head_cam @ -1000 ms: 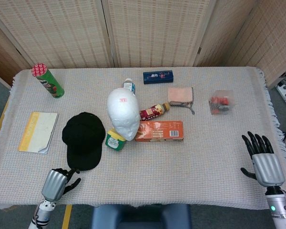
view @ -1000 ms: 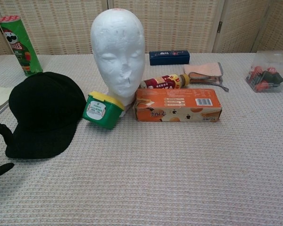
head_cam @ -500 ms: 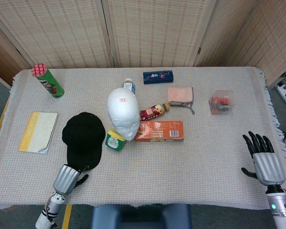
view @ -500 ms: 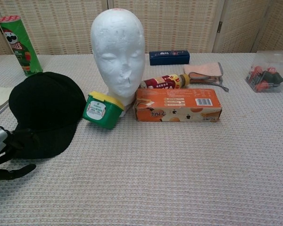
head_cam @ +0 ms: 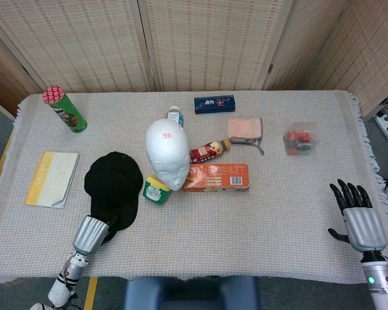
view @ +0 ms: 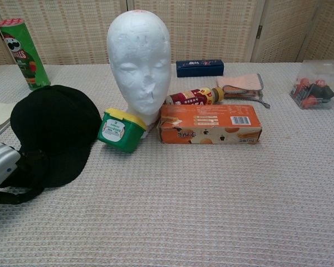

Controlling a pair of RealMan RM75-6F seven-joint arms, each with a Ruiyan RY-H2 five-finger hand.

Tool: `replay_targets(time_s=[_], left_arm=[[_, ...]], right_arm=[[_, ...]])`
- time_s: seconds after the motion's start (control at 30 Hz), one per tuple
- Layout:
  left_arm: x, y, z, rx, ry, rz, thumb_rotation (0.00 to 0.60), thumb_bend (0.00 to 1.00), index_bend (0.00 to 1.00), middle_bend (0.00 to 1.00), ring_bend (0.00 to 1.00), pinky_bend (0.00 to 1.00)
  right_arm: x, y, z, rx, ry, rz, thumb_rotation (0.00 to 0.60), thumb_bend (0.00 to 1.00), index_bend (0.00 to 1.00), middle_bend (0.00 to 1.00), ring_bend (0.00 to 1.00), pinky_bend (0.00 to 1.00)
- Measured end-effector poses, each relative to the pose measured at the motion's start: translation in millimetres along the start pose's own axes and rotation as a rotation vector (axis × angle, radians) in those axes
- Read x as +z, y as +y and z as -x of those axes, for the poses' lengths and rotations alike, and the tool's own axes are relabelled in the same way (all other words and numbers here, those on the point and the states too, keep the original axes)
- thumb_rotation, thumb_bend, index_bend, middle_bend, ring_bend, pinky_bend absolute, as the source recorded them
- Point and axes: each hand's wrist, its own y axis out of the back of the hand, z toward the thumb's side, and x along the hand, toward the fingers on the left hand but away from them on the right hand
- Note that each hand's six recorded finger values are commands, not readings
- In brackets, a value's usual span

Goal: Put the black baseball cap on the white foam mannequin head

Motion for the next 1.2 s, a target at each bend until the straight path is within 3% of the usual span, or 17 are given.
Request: replay_targets(time_s=[0.23, 0.33, 0.47, 0.73, 0.93, 1.2], left_arm=[[-13, 2, -6, 0.002, 0.039, -0.01, 0.6, 0.34, 0.51, 1.0, 1.0, 1.0], [-16, 6, -9, 0.02, 0.048, 0.001, 0.6, 0.4, 0.54, 1.0, 1.0, 1.0], [-17, 14, -14, 0.06, 0.049, 0.017, 0.6, 0.45, 0.64, 1.0, 1.0, 1.0], [-24, 34, -29, 0.156, 0.05, 0.025, 0.6, 0.51, 0.62, 1.0, 1.0, 1.0], [-38, 66, -43, 0.29, 0.056, 0.022, 0.6, 0.54, 0.62, 1.0, 1.0, 1.0], [-69, 140, -82, 0.579, 0.079, 0.004, 0.6, 0.54, 0.62, 1.0, 1.0, 1.0]], right_arm=[[2, -1, -3, 0.004, 0.004, -0.007, 0.6, 0.06, 0.0, 0.0, 0.0, 0.0], [3, -2, -3, 0.01, 0.007, -0.011, 0.6, 0.06, 0.0, 0.0, 0.0, 0.0], [4, -4, -3, 0.019, 0.01, -0.013, 0.6, 0.06, 0.0, 0.0, 0.0, 0.0], [5, -5, -3, 0.031, 0.014, -0.017, 0.6, 0.06, 0.0, 0.0, 0.0, 0.0], [5, -7, -3, 0.043, 0.016, -0.022, 0.6, 0.06, 0.0, 0.0, 0.0, 0.0], [6, -9, -2, 0.052, 0.014, -0.027, 0.6, 0.06, 0.0, 0.0, 0.0, 0.0]])
